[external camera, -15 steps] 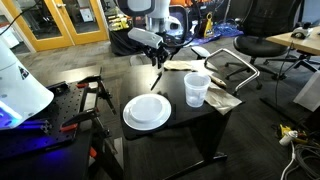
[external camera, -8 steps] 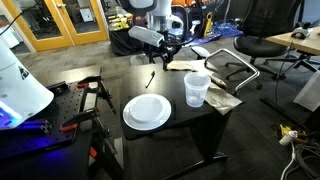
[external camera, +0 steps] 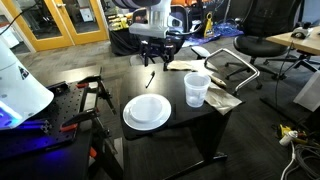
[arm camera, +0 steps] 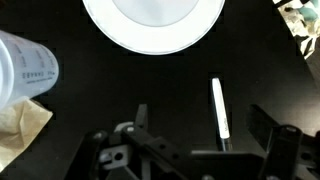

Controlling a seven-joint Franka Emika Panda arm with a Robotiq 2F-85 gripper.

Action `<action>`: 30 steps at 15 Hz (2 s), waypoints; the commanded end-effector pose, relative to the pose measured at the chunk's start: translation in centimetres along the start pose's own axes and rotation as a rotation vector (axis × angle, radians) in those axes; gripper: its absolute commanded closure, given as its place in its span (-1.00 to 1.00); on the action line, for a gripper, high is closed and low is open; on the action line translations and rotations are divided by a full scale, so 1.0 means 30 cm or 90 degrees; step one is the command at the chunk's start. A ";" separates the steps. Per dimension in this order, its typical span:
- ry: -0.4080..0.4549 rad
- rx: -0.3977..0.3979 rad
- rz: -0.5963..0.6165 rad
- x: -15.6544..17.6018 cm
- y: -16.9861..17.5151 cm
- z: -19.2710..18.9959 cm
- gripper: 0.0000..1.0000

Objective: Remove the black sharpie from the cup, put it on the table, and then put it back in the cup

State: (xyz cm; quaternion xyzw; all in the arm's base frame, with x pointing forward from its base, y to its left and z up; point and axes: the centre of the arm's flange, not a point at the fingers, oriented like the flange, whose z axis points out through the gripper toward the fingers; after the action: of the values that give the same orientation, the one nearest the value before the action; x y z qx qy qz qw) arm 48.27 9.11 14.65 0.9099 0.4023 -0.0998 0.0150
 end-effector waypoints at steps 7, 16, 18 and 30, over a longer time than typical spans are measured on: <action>-0.009 -0.002 -0.015 0.010 -0.019 0.007 -1.00; 0.117 -0.027 -0.138 0.119 -0.106 0.064 -1.00; 0.128 -0.021 -0.158 0.131 -0.141 0.090 -1.00; 0.141 -0.030 -0.197 0.180 -0.225 0.197 -1.00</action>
State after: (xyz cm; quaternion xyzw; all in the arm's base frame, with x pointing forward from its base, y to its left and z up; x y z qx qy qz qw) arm 46.00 16.72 9.02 0.8455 0.5331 -0.0032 -0.0313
